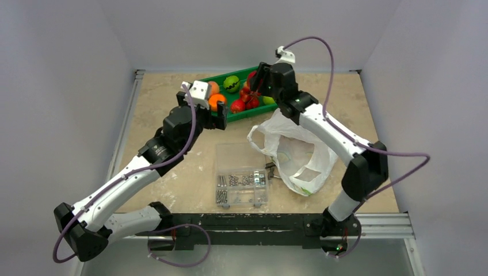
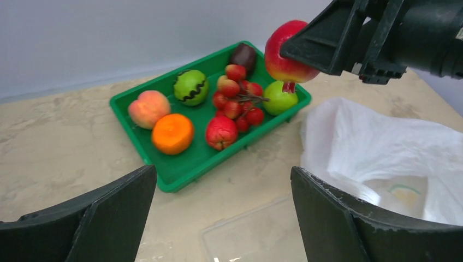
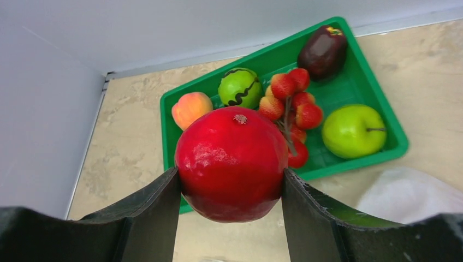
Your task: Take the fake fruits out of the plastic bag
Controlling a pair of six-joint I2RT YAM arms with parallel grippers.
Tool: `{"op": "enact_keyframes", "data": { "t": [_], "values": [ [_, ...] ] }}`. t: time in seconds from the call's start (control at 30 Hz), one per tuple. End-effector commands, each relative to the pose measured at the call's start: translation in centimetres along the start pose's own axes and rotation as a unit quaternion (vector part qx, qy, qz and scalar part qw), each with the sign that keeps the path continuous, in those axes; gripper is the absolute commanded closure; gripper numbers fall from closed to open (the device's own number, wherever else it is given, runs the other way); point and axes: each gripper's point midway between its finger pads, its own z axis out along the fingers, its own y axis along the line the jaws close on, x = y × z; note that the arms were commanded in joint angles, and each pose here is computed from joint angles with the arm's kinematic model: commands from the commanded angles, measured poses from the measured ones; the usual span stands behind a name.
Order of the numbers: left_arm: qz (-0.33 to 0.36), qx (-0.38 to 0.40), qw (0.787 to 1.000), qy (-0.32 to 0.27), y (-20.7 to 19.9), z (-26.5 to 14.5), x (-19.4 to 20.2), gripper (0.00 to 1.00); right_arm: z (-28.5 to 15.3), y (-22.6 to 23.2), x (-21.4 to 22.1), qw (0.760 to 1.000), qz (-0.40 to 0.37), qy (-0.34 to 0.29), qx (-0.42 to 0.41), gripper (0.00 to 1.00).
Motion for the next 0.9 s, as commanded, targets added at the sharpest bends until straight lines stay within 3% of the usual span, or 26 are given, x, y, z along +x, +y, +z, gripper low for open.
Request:
{"op": "enact_keyframes", "data": {
  "t": [0.0, 0.23, 0.53, 0.73, 0.87],
  "values": [
    [-0.005, -0.091, 0.995, -0.041, 4.0, -0.5, -1.7, 0.08, 2.6, 4.6, -2.5, 0.998, 0.017, -0.044, -0.037, 1.0],
    [-0.007, -0.101, 0.994, -0.041, 4.9, -0.4, -1.9, 0.09, 10.0, 6.6, 4.0, 1.0, -0.007, -0.002, -0.011, 0.99],
    [-0.008, -0.091, 0.995, -0.036, 4.7, -0.1, -1.7, 0.1, 15.4, 4.9, 9.4, 0.996, -0.055, 0.026, 0.059, 0.86],
    [-0.009, -0.083, 0.996, -0.03, 4.4, 0.2, -1.5, 0.1, 17.6, 3.6, 12.9, 0.991, -0.097, 0.055, 0.071, 0.66],
    [-0.009, -0.078, 0.997, -0.026, 4.2, 0.5, -1.3, 0.1, 18.4, 3.6, 14.0, 0.988, -0.119, 0.069, 0.063, 0.4]
  ]
}}
